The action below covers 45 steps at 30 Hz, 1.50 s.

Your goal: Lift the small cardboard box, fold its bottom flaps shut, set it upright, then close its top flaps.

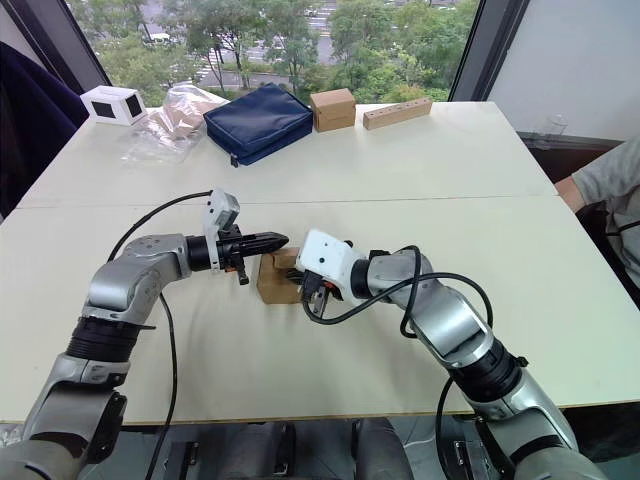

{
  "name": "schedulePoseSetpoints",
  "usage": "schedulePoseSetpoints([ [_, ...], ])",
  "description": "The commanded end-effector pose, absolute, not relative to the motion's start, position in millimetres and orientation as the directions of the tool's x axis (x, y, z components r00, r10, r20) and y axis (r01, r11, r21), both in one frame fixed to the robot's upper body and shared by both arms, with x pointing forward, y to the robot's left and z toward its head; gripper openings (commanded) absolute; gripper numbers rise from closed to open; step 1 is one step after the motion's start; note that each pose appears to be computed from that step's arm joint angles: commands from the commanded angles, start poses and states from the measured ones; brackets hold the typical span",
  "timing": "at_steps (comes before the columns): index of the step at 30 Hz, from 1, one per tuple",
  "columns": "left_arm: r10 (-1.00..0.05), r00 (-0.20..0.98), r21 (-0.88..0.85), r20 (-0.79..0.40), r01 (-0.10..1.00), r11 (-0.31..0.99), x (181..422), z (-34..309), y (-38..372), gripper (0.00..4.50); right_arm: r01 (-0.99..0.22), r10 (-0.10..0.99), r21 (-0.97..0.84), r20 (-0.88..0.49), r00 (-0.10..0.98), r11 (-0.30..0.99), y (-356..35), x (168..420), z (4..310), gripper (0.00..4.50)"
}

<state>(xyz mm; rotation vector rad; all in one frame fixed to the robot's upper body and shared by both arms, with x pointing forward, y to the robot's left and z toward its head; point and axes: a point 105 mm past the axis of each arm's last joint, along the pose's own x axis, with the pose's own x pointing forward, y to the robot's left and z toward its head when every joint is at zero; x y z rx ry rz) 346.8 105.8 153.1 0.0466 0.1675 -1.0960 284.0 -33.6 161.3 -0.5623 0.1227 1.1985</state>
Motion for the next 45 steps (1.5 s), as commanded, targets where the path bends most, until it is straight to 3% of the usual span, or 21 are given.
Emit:
schedulePoseSetpoints([
  [1, -0.882, 0.451, -0.021, -0.134, 0.889, 0.457, 346.7, 158.9, 105.2, 0.06, -0.899, 0.877, -0.368, -0.318, 0.361, 0.237, -33.8, 276.7, 182.8, 0.00],
  [6, -0.882, 0.454, -0.027, -0.126, 0.887, 0.460, 348.0, 159.4, 105.0, 0.06, -0.883, 0.861, -0.371, -0.304, 0.408, 0.288, -32.5, 288.5, 183.0, 0.00],
  [30, -0.883, 0.458, -0.046, -0.101, 0.884, 0.464, 343.3, 171.6, 102.0, 0.06, -0.841, 0.788, -0.447, -0.377, 0.487, 0.305, -29.2, 313.4, 158.7, 0.00],
  [45, -0.867, 0.391, 0.195, -0.308, 0.918, 0.344, 331.2, 134.6, 104.3, 0.06, -0.896, 0.848, -0.334, -0.344, 0.404, 0.291, -36.4, 287.3, 171.6, 0.00],
])
